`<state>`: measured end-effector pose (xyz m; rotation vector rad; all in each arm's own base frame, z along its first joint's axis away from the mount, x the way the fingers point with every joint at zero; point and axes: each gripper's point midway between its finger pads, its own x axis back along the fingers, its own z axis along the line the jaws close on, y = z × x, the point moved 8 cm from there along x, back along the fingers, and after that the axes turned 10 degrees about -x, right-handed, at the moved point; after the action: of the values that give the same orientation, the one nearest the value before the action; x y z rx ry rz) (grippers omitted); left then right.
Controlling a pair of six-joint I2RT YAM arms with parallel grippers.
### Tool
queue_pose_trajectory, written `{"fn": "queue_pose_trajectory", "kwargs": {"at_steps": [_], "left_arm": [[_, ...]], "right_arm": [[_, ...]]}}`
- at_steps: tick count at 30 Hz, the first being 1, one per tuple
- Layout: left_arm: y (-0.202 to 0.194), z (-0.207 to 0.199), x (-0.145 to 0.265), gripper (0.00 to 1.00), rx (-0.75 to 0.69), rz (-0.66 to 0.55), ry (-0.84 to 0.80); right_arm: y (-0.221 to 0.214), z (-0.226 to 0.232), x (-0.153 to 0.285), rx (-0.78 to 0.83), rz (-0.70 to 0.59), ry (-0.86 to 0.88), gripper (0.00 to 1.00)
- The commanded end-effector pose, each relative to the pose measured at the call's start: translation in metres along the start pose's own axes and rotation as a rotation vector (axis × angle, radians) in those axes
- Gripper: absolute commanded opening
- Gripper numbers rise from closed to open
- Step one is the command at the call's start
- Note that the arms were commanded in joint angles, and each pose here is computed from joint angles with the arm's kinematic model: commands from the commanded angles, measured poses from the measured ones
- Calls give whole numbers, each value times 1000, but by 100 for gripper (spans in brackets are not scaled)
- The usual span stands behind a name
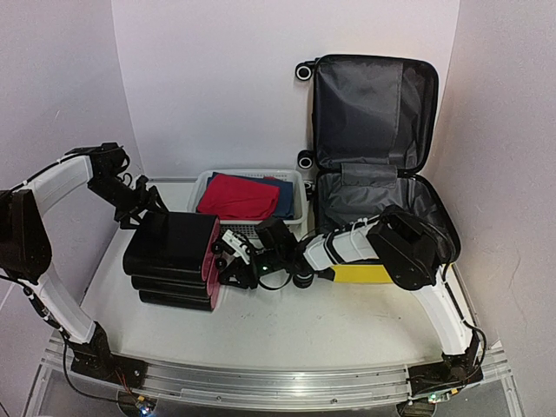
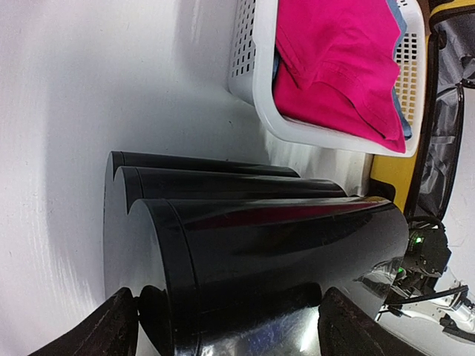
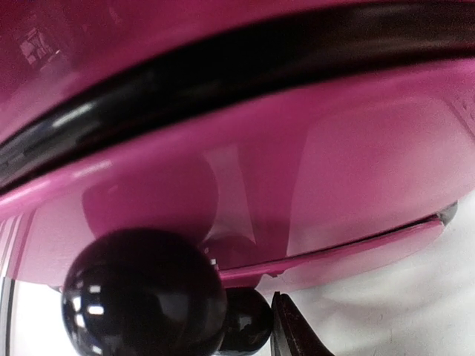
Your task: Open, take out, and arrange the luggage
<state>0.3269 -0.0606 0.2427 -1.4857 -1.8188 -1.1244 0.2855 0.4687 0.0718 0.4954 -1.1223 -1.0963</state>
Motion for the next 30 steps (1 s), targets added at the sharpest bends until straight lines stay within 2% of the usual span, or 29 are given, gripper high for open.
{"fn": "queue_pose_trajectory", "kwargs": {"at_steps": [1,7,16,22,24,30], "left_arm": [[-3,-9,2,83,-33,6,-32],[-3,-8,2,83,-39,7,-23],[0,-5,-2,83,-41,14,-12],[1,-5,-3,83,-37,16,-14],[1,-5,-3,83,-35,15,-13],[9,-9,8,84,-54,-28,15]], "right_arm": [[25,13,21,48,-60,-51,25],[17,17,44,50,-44,-85,23],[-19,46,95,38,79,-108,22],[-23,47,100,50,113,-130,24],[-19,46,98,57,112,-126,33],[7,45,109,109,89,-216,76]]}}
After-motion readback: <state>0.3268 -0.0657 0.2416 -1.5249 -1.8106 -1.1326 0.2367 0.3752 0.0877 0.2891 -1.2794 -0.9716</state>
